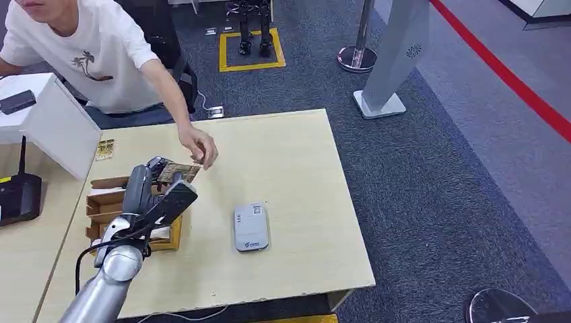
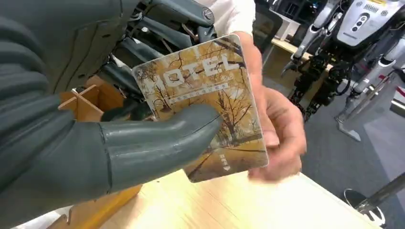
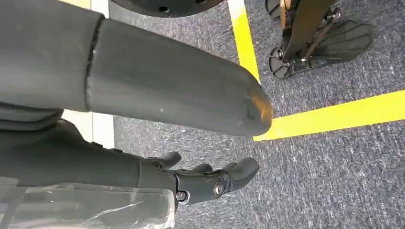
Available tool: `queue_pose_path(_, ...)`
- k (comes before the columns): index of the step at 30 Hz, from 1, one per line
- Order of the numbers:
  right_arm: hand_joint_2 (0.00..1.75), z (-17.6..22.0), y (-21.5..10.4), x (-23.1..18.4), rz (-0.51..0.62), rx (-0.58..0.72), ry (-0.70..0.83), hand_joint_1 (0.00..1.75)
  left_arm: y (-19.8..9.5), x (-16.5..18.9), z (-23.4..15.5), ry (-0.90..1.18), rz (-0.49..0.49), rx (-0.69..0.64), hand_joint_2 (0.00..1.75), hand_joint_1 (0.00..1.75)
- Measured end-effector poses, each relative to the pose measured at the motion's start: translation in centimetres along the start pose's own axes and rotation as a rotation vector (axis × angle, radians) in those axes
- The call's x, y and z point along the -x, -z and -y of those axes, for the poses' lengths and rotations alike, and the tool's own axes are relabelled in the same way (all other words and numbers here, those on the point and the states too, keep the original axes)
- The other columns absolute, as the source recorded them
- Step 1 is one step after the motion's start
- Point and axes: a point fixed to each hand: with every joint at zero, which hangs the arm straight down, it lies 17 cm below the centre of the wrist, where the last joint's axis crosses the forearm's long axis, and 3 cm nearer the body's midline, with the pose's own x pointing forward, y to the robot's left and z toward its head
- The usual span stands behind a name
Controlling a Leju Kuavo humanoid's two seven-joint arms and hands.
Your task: Pass the card to the sensor for recognition and then transmit it.
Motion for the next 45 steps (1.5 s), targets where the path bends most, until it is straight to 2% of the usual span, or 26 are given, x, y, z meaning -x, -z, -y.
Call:
queue_pose_path(10,1.75,0.0,0.0,0.0,0.001,0.000,-0.003,0.00,0.3,0.4,-0.7,0.066,0.001,-0.005,1.75,1.75)
queue_pose_path(17,1.75,-0.3,0.0,-0.4,0.012,-0.013,-0.026,0.00,3.4,0.5,-2.1,0.318,-0.015,-0.012,1.75,1.75)
queue_pose_path(22,1.75,-0.3,0.0,-0.7,0.018,-0.015,-0.037,0.00,4.8,0.0,-1.6,0.403,-0.006,0.012,1.75,1.75)
queue_pose_path(26,1.75,-0.4,-0.1,-1.3,0.029,-0.017,-0.050,0.00,6.2,-0.1,0.9,0.468,-0.010,0.110,1.75,1.75)
queue_pose_path(33,1.75,-0.2,0.0,-2.5,0.047,-0.011,-0.052,0.00,7.7,-1.8,7.2,0.423,0.016,0.283,1.75,1.75)
queue_pose_path(38,1.75,0.5,0.1,-2.7,0.057,0.001,-0.049,0.00,6.2,-1.7,12.4,0.356,0.010,0.441,1.75,1.75)
queue_pose_path(45,1.75,1.3,0.2,-2.1,0.049,0.020,-0.048,0.00,3.9,-0.4,15.5,0.301,-0.014,0.561,1.75,1.75)
